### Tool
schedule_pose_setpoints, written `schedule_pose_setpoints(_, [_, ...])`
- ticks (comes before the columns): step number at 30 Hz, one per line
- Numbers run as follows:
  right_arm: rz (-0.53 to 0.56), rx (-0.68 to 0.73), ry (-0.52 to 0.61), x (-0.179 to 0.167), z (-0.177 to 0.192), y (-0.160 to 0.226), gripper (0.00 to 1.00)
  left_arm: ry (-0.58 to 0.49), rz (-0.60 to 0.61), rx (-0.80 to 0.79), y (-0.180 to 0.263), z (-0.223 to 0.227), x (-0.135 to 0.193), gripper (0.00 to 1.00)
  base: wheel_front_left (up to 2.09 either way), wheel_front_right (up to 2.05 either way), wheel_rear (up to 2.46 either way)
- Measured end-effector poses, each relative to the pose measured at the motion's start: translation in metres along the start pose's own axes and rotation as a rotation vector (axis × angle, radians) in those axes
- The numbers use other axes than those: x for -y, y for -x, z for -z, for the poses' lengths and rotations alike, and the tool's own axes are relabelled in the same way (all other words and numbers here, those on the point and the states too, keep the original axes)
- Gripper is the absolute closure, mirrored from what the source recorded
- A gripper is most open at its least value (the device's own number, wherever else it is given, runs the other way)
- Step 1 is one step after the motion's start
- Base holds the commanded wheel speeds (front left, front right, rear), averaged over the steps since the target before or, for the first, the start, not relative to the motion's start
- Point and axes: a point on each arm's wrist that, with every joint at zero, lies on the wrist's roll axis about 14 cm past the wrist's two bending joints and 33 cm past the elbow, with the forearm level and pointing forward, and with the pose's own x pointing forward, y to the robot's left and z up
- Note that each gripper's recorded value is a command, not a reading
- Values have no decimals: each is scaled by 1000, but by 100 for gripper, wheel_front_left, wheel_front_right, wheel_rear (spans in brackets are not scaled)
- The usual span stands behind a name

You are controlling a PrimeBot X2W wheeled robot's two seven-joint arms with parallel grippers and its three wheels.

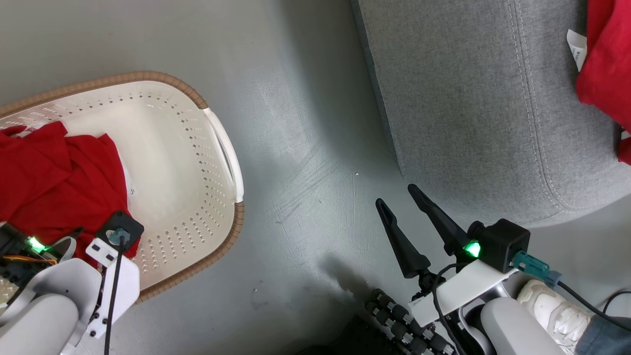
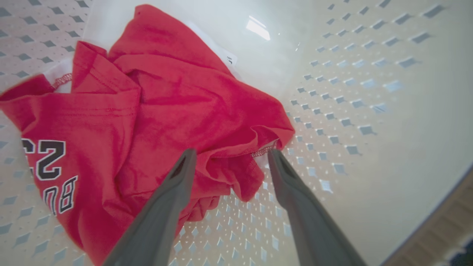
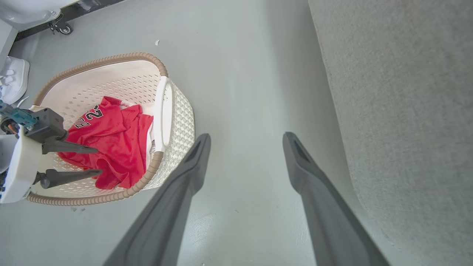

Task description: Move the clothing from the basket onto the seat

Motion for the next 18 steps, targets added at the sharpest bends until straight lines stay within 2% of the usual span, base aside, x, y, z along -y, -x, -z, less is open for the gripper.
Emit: schedule_pose_setpoints(18, [-3,-41,1,-2,14,-3,0,16,-12,-48,-13,18,-12,0,0,0,0])
